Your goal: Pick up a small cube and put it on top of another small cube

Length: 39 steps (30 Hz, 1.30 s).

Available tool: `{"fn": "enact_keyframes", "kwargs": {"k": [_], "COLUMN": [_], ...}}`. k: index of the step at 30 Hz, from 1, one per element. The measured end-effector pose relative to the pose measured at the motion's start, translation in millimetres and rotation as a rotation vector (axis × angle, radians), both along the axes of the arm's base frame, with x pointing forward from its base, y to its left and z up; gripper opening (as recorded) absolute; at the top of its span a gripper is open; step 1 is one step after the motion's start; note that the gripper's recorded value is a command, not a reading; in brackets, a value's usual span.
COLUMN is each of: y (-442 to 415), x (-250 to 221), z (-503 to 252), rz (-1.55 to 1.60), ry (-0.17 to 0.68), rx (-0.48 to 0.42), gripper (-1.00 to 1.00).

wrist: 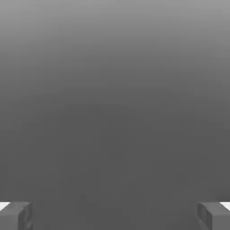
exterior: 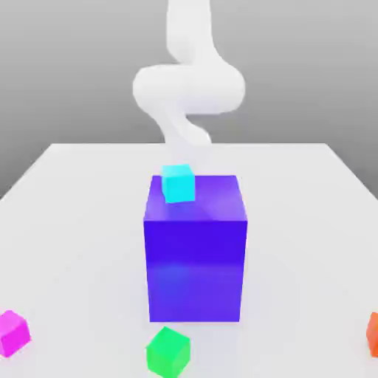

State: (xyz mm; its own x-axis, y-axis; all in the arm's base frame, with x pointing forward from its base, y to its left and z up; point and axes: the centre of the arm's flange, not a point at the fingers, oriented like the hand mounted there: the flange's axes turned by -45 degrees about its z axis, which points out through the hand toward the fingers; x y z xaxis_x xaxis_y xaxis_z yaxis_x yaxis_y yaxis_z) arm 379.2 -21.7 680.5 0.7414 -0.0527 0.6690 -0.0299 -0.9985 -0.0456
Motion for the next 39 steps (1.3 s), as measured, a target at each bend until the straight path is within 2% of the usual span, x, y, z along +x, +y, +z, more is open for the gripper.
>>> {"fn": "enact_keyframes", "kwargs": {"k": [8, 15, 23, 29, 34, 35, 39], "y": [-75, -143, -223, -274, -286, -286, -286], "x": [81, 112, 98, 59, 48, 47, 47], "z": [-118, -235, -373, -468, -541, -549, -549], "rz": [-0.090, -0.201, -0.362, -0.482, -0.508, -0.509, -0.509], "ry": [0.204, 0.369, 0.552, 0.690, 0.719, 0.720, 0.720], "rx": [0.103, 0.166, 0.198, 0.187, 0.180, 0.180, 0.181], "gripper": [0.00, 0.00, 0.00, 0.00, 0.00, -1.00, -1.00]}}
